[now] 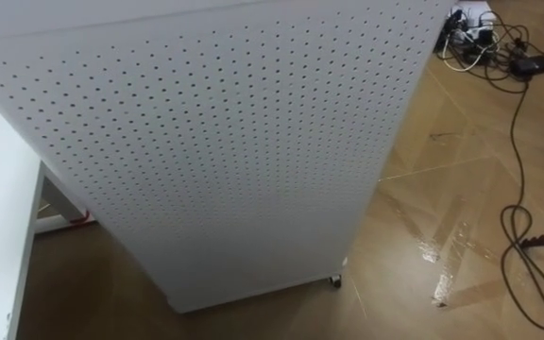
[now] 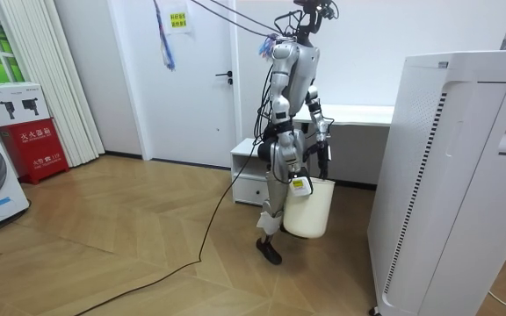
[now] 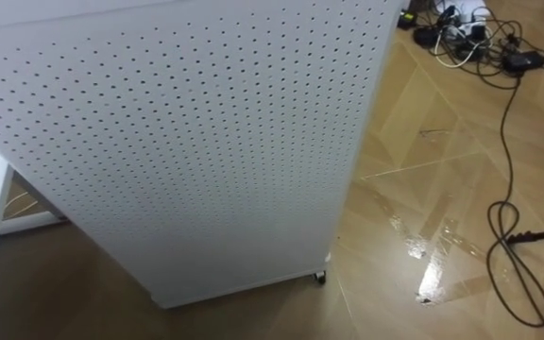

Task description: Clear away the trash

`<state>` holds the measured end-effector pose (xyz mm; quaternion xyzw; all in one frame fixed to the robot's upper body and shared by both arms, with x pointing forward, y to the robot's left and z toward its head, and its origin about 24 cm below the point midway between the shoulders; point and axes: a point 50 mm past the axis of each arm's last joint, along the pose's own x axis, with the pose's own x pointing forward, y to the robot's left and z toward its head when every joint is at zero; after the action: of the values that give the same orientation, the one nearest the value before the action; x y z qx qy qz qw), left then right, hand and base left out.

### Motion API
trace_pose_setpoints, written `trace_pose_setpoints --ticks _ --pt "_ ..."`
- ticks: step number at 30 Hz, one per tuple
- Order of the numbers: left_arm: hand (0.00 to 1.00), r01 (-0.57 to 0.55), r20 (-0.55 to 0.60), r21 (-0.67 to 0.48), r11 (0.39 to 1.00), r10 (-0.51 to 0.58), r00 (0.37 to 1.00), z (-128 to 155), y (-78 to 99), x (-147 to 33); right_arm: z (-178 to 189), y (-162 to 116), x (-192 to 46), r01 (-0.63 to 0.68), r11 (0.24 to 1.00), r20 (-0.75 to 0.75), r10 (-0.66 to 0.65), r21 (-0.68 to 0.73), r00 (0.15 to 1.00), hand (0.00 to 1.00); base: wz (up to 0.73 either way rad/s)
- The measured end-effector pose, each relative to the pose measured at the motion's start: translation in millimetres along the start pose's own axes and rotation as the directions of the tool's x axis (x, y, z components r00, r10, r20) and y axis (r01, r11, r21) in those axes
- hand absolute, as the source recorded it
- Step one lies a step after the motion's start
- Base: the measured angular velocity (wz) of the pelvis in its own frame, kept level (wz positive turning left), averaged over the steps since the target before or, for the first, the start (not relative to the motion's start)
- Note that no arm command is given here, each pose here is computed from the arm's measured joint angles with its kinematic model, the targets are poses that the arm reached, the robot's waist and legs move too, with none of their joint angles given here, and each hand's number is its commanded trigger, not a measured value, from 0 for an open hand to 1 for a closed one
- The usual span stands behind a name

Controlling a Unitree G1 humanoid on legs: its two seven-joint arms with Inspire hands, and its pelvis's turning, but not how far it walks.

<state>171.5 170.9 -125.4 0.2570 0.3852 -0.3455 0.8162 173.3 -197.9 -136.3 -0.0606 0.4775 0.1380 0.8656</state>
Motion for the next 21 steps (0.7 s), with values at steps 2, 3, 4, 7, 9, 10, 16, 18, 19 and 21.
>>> trace_pose_setpoints --ticks 2,3,4,7,9,10,16,18,19,21 --pt "0.00 -0.009 -0.002 -0.007 1.000 0.009 1.000 -2 -1.2 -0.4 0 0 0 0.001 1.000 0.003 -0.001 0.006 1.000 1.00 0.00" --pt "0.00 -0.016 0.000 -0.015 1.000 0.016 1.000 -2 -1.2 -0.6 0 0 0 0.001 1.000 0.004 -0.001 0.006 1.000 1.00 0.00" --pt "0.00 -0.021 0.003 -0.023 1.000 0.021 1.000 -3 -1.5 -0.8 -1 -1 0 0.002 1.000 0.004 -0.002 0.006 1.000 1.00 0.00" --pt "0.00 -0.035 -0.007 -0.066 0.997 0.035 0.999 -8 -3.6 -0.8 -8 -1 -2 0.009 1.000 0.000 -0.009 0.011 1.000 1.00 0.00" --pt "0.00 -0.052 -0.025 -0.139 0.989 0.049 0.998 -18 -7.2 -3.1 -16 -1 -4 0.014 0.999 -0.011 -0.014 0.031 1.000 1.00 0.00" --pt "0.00 -0.062 -0.028 -0.165 0.984 0.058 0.998 -20 -7.3 -3.9 -19 -2 -5 0.018 0.999 -0.016 -0.017 0.043 1.000 1.00 0.03" --pt "0.00 -0.160 -0.135 -0.446 0.881 0.110 0.985 -61 -27.4 -16.4 -64 -6 -20 0.091 0.977 -0.098 -0.073 0.191 0.992 1.00 0.03" --pt "0.00 -0.205 -0.167 -0.508 0.837 0.138 0.976 -72 -31.1 -21.9 -72 -8 -23 0.121 0.964 -0.115 -0.096 0.238 0.989 1.00 0.00" --pt "0.00 -0.233 -0.186 -0.540 0.809 0.155 0.970 -77 -32.2 -25.3 -79 -9 -26 0.146 0.953 -0.132 -0.114 0.267 0.985 1.00 0.00" --pt "0.00 -0.276 -0.226 -0.582 0.765 0.173 0.959 -88 -37.2 -31.2 -87 -11 -30 0.173 0.938 -0.149 -0.132 0.301 0.980 1.00 0.00"
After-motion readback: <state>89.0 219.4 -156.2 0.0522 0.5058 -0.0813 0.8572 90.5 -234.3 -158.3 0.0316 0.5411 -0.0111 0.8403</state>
